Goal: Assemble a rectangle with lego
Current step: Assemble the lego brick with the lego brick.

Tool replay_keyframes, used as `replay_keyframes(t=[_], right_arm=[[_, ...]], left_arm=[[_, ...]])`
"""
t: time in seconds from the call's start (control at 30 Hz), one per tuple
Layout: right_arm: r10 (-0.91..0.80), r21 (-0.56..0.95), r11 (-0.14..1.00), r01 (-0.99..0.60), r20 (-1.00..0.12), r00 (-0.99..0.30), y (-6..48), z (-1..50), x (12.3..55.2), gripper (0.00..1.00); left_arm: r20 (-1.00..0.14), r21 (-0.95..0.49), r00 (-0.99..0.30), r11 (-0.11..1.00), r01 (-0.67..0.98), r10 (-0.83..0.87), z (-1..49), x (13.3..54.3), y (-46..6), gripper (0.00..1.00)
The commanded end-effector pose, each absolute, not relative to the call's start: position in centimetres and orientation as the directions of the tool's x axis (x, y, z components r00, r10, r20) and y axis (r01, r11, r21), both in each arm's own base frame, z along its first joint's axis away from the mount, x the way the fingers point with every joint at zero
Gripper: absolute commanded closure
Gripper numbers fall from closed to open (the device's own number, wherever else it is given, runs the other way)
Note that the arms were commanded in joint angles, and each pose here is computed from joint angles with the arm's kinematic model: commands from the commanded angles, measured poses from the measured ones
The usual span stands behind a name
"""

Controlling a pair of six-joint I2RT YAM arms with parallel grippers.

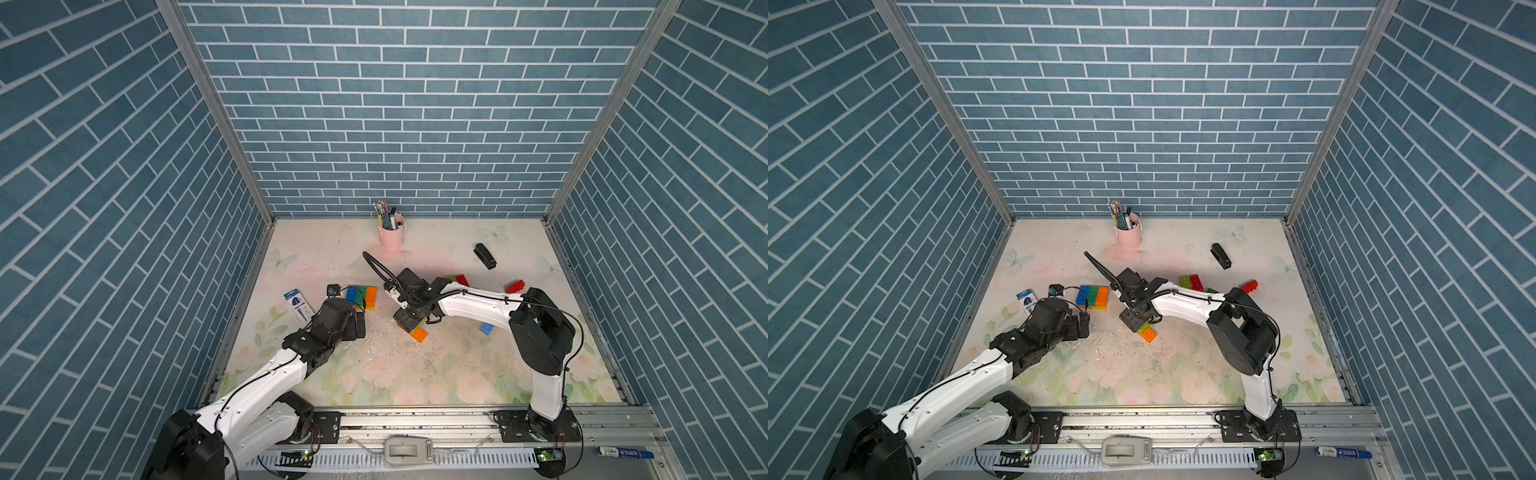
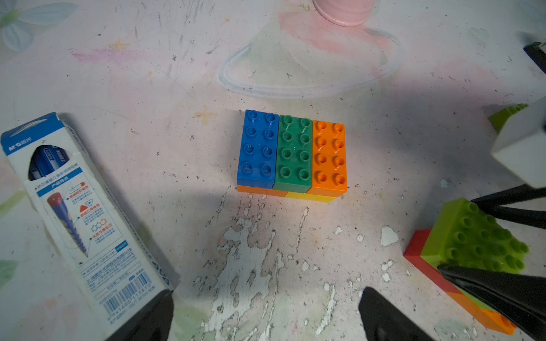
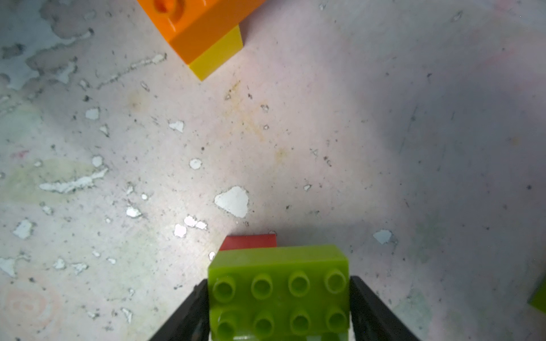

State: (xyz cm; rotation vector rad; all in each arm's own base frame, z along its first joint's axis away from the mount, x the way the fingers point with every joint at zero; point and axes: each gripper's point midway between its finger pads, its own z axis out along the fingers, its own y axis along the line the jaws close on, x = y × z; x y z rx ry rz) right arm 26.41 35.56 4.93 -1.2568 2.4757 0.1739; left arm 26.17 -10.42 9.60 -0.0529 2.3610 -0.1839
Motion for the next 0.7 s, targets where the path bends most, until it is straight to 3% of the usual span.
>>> replay_keyframes(t=[0.0, 0.17, 0.43, 0.6, 0.67], right_arm=[[-0.776, -0.061, 0.587, -0.807, -0.327, -0.539, 35.2, 4.7, 26.1, 0.23], [-0.772, -0.062, 0.590, -0.805, -0.336, -0.540, 35.3, 5.3, 26.3, 0.16], [-0.708, -0.035, 0.629, -0.777, -0.439, -0.553, 35.7, 9.9, 27.4, 0.14], [-0.589, 0.077, 0.702, -0.708, -0.496, -0.638, 34.5, 13.1, 27.9, 0.14], [-0.512, 0.116, 0.771, -0.626, -0.471, -0.718, 32.9, 13.6, 28.6, 0.17]], left_arm=[[-0.708, -0.158, -0.700, 0.987, 0.027, -0.094, 10.4, 26.7, -10.7, 0.01], [-0.707, -0.160, -0.701, 0.987, 0.028, -0.095, 10.4, 26.7, -10.8, 0.01], [-0.696, -0.176, -0.711, 0.984, 0.032, -0.101, 10.2, 26.8, -11.2, 0.01], [-0.664, -0.229, -0.740, 0.971, 0.060, -0.111, 9.8, 26.9, -12.7, 0.01], [-0.644, -0.252, -0.759, 0.963, 0.096, -0.093, 9.5, 26.9, -14.1, 0.01]])
